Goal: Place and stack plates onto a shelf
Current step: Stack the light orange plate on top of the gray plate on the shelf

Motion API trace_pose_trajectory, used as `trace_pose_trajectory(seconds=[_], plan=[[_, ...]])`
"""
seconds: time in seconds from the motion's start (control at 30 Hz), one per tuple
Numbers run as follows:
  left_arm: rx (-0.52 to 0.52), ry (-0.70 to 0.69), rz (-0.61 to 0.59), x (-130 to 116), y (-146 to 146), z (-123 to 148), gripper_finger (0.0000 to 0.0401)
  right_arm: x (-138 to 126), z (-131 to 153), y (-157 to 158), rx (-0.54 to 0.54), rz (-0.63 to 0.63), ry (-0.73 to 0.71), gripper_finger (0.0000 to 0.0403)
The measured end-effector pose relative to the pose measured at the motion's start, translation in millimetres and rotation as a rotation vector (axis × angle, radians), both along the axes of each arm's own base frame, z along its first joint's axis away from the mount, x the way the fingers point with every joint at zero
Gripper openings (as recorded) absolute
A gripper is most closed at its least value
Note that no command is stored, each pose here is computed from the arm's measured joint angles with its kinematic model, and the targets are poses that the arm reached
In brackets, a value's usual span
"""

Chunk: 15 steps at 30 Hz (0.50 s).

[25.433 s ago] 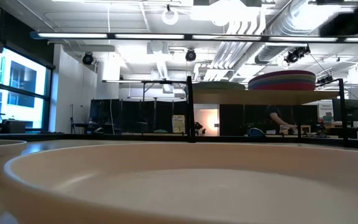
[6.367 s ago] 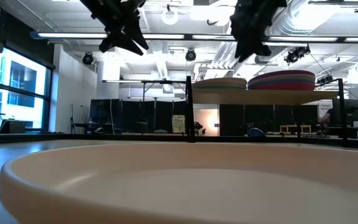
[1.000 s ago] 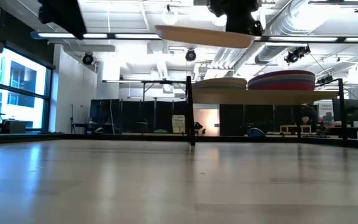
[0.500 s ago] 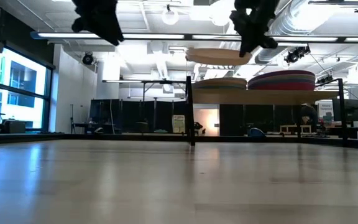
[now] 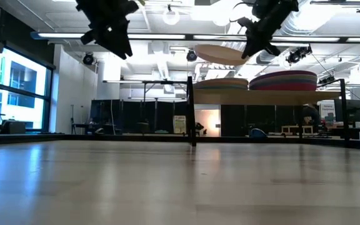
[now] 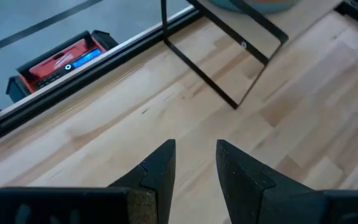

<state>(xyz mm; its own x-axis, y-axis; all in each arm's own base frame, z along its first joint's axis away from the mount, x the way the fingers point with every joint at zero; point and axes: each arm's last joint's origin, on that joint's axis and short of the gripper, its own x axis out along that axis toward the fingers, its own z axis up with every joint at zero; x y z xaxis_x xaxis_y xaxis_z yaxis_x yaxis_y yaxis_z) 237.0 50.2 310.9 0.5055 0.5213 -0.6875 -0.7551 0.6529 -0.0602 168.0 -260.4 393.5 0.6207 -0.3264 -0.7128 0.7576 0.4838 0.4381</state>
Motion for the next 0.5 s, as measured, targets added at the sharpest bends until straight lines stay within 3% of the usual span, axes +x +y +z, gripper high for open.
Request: trace_pose_trajectory(seconds=[0.2,0.5], plan=[[-0.002,0.004,0.03,3.9,8.1,-3.8,0.0104,-5.8,6.9,-11.2,-0.05,-0.014,-0.095,0.0],[-0.011,-0.005,0.047,3.3,10.5,-3.7,0.0104,-2.5,6.7,-8.7,-0.039,0.004,-0.102,0.0]])
